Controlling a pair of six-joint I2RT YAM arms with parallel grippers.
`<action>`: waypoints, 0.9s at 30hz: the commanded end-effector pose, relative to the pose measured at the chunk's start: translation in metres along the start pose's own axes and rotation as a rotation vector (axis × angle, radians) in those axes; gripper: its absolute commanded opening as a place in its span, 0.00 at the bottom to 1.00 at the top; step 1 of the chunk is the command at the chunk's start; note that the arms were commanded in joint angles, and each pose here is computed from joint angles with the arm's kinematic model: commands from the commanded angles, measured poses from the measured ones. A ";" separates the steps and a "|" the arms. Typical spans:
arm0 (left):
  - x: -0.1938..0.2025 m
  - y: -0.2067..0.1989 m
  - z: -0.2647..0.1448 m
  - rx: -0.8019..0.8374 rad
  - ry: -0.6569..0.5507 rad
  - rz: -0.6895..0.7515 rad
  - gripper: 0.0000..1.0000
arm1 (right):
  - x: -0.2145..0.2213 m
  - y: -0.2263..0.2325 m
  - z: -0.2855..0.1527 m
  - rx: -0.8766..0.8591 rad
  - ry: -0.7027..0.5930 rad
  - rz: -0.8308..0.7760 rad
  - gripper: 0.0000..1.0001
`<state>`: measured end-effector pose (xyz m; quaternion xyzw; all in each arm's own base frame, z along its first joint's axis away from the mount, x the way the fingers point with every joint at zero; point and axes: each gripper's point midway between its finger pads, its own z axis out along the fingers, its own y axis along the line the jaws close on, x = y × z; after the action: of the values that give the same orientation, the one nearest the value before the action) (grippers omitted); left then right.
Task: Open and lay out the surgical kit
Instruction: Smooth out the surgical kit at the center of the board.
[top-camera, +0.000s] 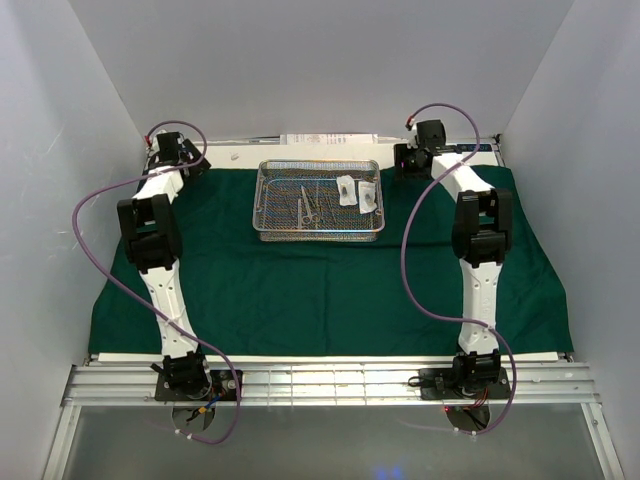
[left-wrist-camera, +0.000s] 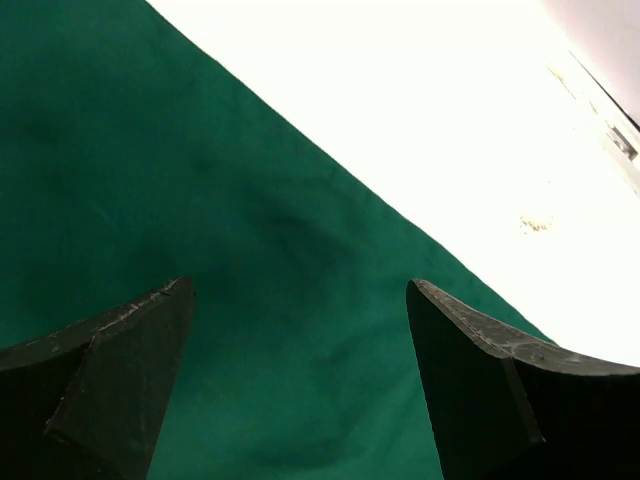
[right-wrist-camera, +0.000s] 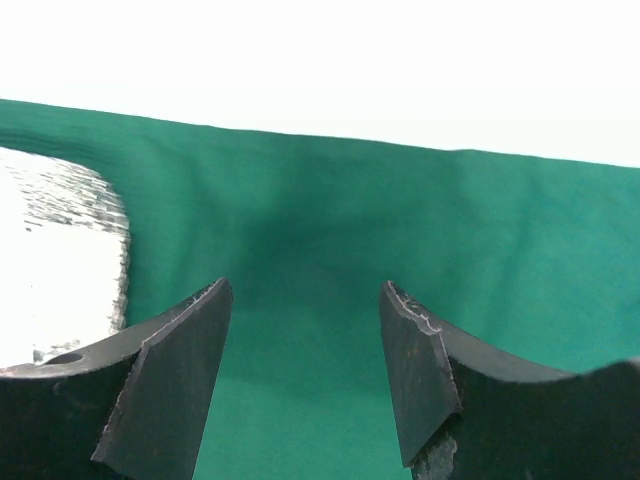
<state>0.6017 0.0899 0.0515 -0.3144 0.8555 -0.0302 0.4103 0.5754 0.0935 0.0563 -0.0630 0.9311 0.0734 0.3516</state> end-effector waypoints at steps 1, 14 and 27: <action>-0.010 -0.003 0.005 -0.010 -0.056 0.025 0.98 | -0.023 0.017 0.008 -0.035 -0.064 -0.040 0.67; 0.012 0.030 0.025 -0.145 -0.020 0.058 0.98 | 0.008 0.030 0.032 -0.028 0.029 0.004 0.63; 0.035 0.072 0.052 -0.257 0.067 0.015 0.98 | 0.010 0.024 0.050 -0.006 0.062 0.025 0.26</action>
<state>0.6203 0.1198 0.0324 -0.3309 0.8426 0.0469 0.4222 0.5968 0.1238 0.0299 -0.0579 0.9352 0.0772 0.3408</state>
